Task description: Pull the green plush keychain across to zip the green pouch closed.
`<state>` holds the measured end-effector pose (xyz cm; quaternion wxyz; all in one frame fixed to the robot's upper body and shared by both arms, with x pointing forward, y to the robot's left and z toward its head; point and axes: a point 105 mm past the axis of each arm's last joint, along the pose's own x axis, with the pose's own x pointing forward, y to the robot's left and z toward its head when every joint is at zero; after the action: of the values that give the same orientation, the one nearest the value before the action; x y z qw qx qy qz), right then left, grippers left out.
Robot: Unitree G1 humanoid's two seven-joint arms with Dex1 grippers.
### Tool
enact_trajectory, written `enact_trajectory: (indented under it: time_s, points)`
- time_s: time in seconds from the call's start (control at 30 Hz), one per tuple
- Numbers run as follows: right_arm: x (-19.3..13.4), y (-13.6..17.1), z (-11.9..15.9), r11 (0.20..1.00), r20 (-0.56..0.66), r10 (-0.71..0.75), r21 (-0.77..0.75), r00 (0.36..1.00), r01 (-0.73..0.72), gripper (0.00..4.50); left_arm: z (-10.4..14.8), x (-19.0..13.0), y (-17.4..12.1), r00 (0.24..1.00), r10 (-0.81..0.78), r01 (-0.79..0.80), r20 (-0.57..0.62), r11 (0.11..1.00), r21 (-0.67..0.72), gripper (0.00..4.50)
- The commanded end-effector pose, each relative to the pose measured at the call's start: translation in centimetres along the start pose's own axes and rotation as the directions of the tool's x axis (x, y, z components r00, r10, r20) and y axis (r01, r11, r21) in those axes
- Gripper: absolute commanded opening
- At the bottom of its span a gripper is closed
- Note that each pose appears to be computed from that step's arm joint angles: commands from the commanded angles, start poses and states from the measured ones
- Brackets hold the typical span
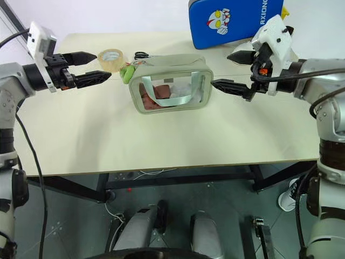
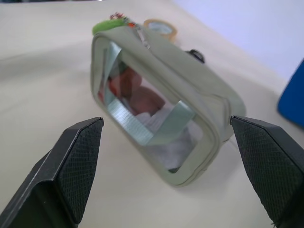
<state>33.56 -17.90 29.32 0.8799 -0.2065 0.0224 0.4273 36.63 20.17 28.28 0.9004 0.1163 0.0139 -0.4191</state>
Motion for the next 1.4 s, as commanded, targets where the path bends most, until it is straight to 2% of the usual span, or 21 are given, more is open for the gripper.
enact_trajectory:
  time_s: [0.03,0.23,0.43,0.57,0.7,0.83,1.03,1.13,1.33,1.37,1.4]
  points:
    - [-0.3,-0.8,0.7,0.999,0.007,-0.018,-0.043,1.000,0.019,4.44,1.5,-0.4,0.4,1.000,-0.001,0.000,0.019,0.998,0.056,4.47]
    - [0.5,-1.4,0.4,0.994,0.000,-0.039,-0.098,0.999,0.039,4.44,1.3,-0.3,0.3,1.000,0.008,-0.010,0.028,0.998,0.058,4.47]
    - [2.0,-1.5,1.1,0.989,0.016,0.003,-0.151,1.000,-0.001,4.44,1.1,0.2,-0.1,0.999,0.006,-0.008,0.037,0.999,0.054,4.47]
    - [4.8,-1.6,2.6,0.980,0.050,0.070,-0.188,0.996,-0.059,4.44,2.0,0.2,-2.5,0.996,-0.066,0.064,0.064,0.997,0.032,4.47]
    - [9.2,-0.9,3.6,0.967,0.065,0.133,-0.228,0.989,-0.115,4.44,1.4,0.1,-4.0,0.995,-0.079,0.078,0.066,0.997,0.030,4.47]
    - [12.2,-1.3,2.3,0.954,0.005,0.126,-0.274,0.992,-0.120,4.44,1.4,-0.2,-4.2,0.995,-0.030,0.029,0.097,1.000,0.008,4.47]
    - [14.0,-1.2,-0.4,0.934,-0.098,0.144,-0.315,0.985,-0.168,4.44,0.2,-0.7,-4.7,0.998,0.006,-0.006,0.069,1.000,-0.005,4.47]
    - [14.2,-1.0,0.1,0.931,-0.079,0.164,-0.316,0.983,-0.181,3.56,0.5,-0.9,-4.8,0.997,0.020,-0.020,0.074,1.000,0.001,4.50]
    - [14.0,-1.7,1.5,0.931,-0.054,0.130,-0.336,0.990,-0.141,0.41,0.1,-0.9,-4.3,0.996,0.049,-0.049,0.069,0.999,-0.005,4.50]
    - [13.7,-1.9,1.9,0.930,-0.051,0.126,-0.342,0.991,-0.136,0.05,0.0,-0.9,-4.1,0.996,0.053,-0.053,0.066,0.999,-0.002,4.50]
    - [13.3,-2.0,2.4,0.925,-0.047,0.133,-0.352,0.990,-0.141,0.05,0.2,-0.9,-3.9,0.996,0.062,-0.063,0.068,0.998,0.003,4.50]
